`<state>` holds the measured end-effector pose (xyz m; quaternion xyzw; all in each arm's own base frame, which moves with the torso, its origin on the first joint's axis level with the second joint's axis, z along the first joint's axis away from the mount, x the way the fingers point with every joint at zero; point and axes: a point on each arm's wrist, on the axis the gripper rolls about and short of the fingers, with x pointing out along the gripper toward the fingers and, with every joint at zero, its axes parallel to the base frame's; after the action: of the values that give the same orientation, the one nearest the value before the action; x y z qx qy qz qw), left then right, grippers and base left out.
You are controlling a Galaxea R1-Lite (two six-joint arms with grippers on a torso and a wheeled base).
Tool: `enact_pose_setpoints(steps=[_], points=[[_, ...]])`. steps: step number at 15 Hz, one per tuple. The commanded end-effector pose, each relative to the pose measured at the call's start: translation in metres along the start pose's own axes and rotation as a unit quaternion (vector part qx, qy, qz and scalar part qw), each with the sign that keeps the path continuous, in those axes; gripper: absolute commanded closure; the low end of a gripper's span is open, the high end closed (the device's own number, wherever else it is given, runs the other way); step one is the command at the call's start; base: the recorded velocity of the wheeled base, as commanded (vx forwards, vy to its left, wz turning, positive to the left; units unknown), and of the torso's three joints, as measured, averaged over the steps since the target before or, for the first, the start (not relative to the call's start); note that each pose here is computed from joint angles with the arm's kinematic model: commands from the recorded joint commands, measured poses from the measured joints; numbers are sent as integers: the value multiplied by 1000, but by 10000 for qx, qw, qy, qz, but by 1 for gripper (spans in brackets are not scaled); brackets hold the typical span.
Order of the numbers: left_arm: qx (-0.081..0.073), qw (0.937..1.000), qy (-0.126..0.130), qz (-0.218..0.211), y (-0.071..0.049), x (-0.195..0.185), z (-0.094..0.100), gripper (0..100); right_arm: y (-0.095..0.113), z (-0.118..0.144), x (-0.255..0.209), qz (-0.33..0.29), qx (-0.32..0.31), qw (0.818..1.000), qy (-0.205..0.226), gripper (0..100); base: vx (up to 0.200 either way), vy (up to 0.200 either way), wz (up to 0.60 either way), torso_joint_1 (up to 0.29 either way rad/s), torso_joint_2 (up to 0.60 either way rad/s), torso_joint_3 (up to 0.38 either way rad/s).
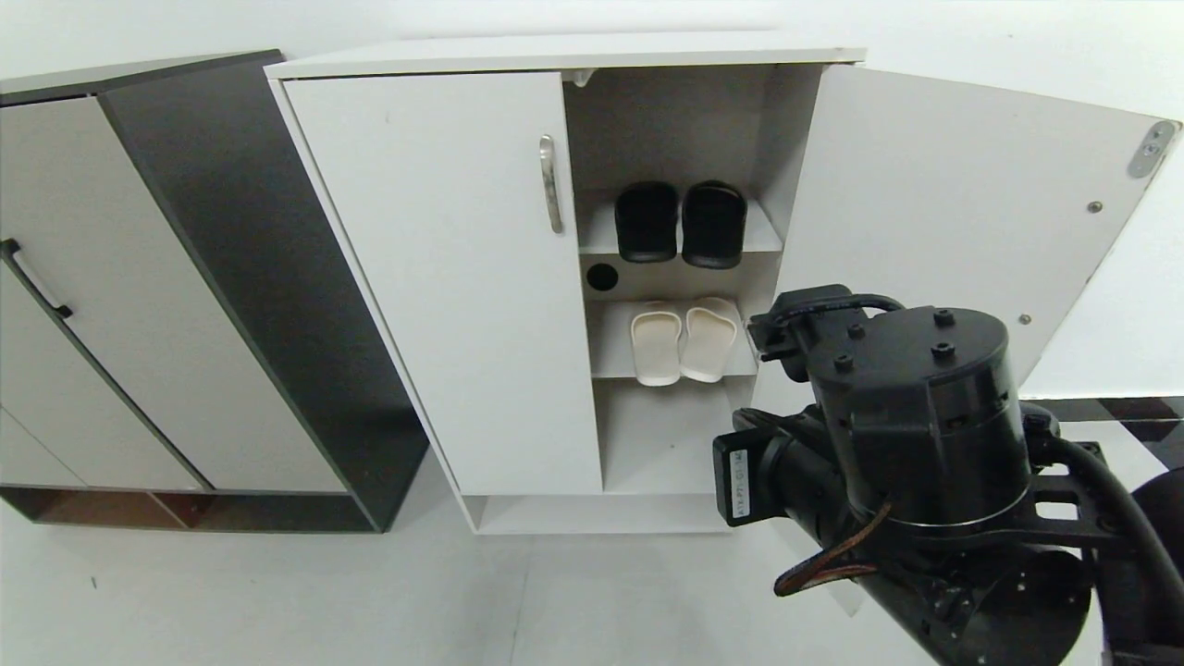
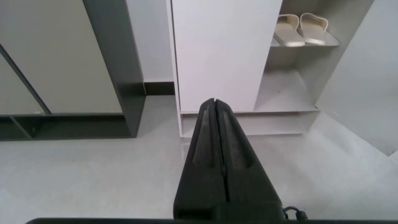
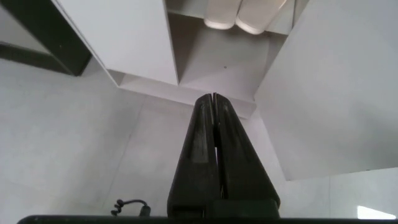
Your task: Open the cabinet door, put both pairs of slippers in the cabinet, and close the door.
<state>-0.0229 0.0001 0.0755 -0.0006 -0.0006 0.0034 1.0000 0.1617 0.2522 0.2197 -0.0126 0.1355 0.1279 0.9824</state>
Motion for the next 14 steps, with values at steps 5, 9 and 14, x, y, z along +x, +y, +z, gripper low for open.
enact_pose_setpoints(steps=[5, 9, 14], points=[[-9, 10000, 6, 4, 0, 0, 0, 100, 0, -3, 2, -21, -61, 10000, 33, 100, 0, 0, 0, 0, 0, 0], [-9, 10000, -1, 12, 0, 0, 0, 100, -1, -4, 2, -28, -68, 10000, 31, 100, 0, 0, 0, 0, 0, 0], [-9, 10000, 6, 12, 0, 0, 0, 100, -1, -4, 1, -31, -79, 10000, 41, 100, 0, 0, 0, 0, 0, 0]])
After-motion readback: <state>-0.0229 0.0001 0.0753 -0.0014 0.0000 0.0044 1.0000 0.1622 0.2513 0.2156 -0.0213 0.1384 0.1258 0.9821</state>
